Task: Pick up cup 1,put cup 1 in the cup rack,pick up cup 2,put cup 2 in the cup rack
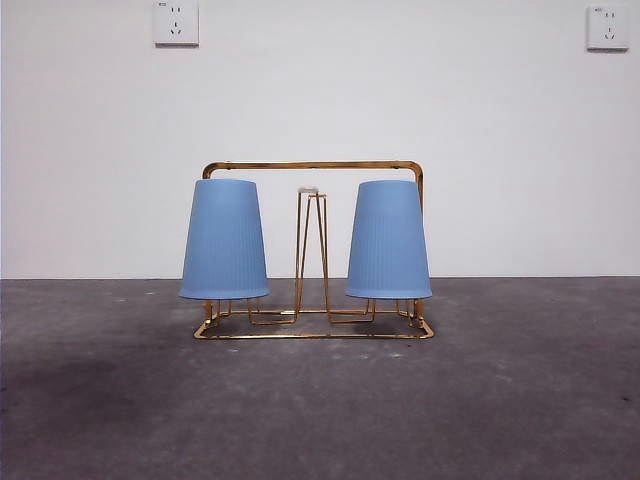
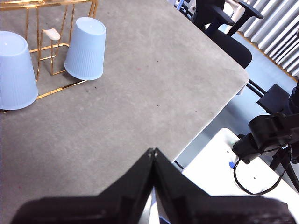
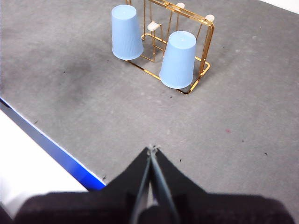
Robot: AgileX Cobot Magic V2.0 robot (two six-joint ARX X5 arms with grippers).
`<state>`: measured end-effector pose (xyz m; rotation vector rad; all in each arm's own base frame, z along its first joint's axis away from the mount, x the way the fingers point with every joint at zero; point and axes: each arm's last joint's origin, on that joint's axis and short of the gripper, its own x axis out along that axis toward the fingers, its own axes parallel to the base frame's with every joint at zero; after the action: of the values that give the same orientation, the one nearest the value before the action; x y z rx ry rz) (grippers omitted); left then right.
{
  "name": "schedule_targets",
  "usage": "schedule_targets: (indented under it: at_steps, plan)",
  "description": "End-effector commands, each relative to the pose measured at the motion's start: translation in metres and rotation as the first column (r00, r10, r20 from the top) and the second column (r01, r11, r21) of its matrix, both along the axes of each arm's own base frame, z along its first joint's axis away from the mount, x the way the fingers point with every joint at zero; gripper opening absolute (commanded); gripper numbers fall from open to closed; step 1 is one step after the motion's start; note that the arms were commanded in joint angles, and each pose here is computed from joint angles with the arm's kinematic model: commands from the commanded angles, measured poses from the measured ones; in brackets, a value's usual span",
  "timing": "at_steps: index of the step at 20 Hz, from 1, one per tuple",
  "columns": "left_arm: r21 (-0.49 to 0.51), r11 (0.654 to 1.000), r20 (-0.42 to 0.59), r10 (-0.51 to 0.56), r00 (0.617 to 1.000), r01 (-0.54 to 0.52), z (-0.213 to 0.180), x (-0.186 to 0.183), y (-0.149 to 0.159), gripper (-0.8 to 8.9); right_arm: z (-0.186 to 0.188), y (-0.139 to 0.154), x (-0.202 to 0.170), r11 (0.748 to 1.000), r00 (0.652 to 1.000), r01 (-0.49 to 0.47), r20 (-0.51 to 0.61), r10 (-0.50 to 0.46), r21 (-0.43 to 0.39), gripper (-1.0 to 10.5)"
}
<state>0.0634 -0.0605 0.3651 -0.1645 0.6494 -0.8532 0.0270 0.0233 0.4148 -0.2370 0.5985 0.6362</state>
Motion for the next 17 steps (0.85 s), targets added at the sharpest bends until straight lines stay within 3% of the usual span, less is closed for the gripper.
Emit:
schedule_targets:
  at_steps: [1, 6, 13, 17]
  plan:
    - [0.001, 1.0, -0.004, -0.005, 1.0, 0.005, -0.001, 0.001, -0.001, -0.04, -0.002, -0.001, -0.001, 1.0, 1.0, 0.008, -0.021, -0.008, -0.012, 0.0]
    - [0.01, 1.0, -0.014, -0.005, 1.0, 0.005, -0.002, 0.004, -0.003, -0.04, -0.002, -0.001, 0.0, 1.0, 1.0, 0.013, -0.017, -0.014, -0.015, 0.0]
    - [0.07, 0.998, 0.072, -0.013, 0.997, 0.008, -0.001, 0.013, -0.009, -0.03, -0.002, -0.001, 0.0, 1.0, 1.0, 0.013, -0.017, -0.014, -0.015, 0.0]
    - [0.117, 0.98, 0.233, 0.131, 0.964, -0.161, 0.005, 0.024, -0.01, -0.03, -0.002, -0.001, 0.0, 1.0, 1.0, 0.013, -0.017, -0.014, -0.015, 0.0]
